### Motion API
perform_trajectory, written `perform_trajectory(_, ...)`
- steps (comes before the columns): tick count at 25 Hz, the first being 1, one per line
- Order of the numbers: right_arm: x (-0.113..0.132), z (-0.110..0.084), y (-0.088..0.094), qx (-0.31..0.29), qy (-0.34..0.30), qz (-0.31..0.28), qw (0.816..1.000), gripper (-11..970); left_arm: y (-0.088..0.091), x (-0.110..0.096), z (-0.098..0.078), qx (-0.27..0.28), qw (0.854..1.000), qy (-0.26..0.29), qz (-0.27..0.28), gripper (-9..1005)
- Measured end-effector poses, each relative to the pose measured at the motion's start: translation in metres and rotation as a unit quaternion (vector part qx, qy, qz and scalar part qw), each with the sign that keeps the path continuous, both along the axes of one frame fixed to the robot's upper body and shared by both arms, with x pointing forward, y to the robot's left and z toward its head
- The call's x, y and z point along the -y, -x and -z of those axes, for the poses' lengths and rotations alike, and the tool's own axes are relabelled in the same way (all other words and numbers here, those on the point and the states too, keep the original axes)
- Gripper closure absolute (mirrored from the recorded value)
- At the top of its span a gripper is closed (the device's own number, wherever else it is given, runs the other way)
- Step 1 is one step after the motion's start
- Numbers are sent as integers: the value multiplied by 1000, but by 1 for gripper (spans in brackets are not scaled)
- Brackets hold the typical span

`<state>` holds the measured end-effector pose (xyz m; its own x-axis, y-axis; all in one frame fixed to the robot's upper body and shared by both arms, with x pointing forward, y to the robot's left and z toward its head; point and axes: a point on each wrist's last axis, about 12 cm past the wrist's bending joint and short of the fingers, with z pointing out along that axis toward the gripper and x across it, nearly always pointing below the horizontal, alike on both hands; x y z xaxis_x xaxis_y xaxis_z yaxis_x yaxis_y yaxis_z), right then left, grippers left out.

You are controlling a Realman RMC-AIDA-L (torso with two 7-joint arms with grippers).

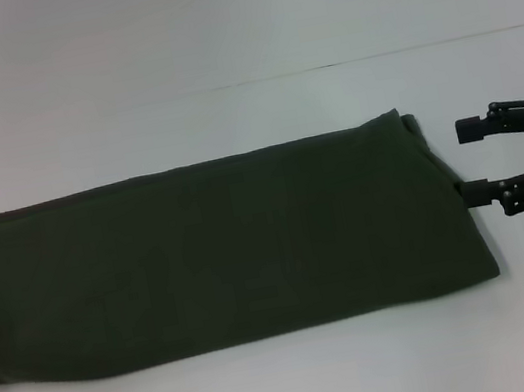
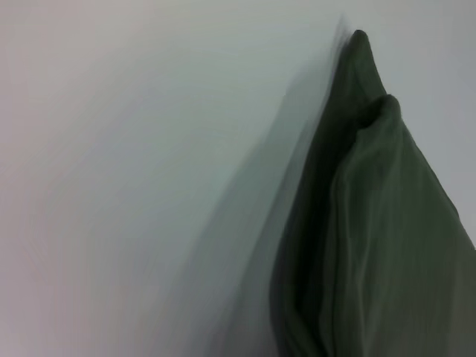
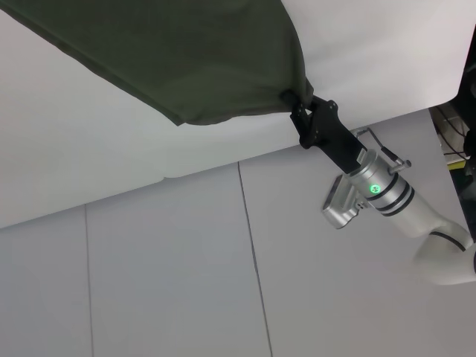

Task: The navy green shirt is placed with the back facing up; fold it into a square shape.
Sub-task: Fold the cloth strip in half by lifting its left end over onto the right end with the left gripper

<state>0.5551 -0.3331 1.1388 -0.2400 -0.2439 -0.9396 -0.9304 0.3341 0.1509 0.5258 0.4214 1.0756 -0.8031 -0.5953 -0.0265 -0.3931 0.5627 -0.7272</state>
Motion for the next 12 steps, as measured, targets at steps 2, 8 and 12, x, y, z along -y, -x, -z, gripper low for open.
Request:
perform_trajectory(2, 0, 0, 0, 0, 0, 0, 1000, 17, 0, 0, 0, 2, 1000, -1, 2, 919)
perform_trajectory(8, 0, -1, 0, 1, 0, 0, 1000, 17, -1, 1, 0, 3, 1000, -1, 5, 913)
perform_trajectory(12, 0, -1, 0, 1, 1, 0, 1000, 17, -2, 1, -1, 4, 1000, -3, 6, 910)
